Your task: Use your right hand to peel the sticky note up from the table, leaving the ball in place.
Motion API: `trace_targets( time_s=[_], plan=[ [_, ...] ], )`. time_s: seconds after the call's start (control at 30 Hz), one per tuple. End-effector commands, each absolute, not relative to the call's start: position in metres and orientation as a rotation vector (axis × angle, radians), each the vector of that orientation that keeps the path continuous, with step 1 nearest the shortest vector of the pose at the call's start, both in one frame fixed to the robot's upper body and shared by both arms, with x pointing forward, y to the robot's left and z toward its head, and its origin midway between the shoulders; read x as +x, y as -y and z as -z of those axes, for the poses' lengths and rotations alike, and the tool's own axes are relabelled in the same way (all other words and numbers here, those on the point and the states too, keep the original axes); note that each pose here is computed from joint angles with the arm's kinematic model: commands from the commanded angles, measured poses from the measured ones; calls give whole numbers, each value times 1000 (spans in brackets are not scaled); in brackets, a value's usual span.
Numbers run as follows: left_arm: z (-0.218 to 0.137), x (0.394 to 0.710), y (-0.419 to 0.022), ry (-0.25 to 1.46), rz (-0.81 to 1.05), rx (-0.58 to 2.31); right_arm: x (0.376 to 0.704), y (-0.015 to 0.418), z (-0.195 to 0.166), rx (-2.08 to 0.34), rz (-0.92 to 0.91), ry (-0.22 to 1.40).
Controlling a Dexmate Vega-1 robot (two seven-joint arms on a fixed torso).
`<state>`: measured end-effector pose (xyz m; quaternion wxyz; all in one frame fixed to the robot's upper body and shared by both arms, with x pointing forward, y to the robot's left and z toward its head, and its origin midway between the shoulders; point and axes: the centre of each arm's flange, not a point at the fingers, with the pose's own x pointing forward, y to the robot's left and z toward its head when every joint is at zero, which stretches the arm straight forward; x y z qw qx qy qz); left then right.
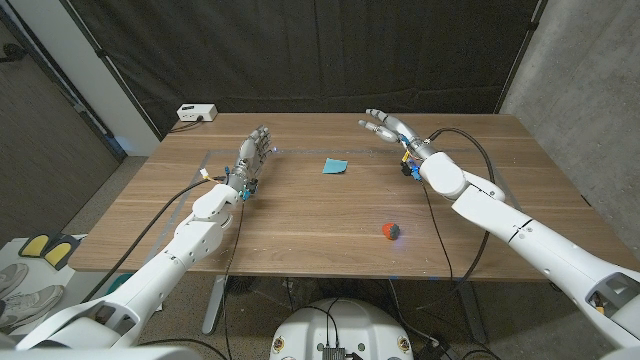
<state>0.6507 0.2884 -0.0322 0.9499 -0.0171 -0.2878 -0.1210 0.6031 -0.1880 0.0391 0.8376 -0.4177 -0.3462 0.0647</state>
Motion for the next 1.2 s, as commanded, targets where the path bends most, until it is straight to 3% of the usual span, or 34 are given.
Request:
trace_targets(
  time_s=[0.03,0.63,1.2],
  plan=[
    [33,651,-288,584,250,-35,597,161,-45,-1082,-116,729],
    [32,648,-288,590,251,-32,599,137,-35,-1304,-49,706],
    [34,645,-292,586,227,-26,610,114,-22,-1369,-103,715]
  ],
)
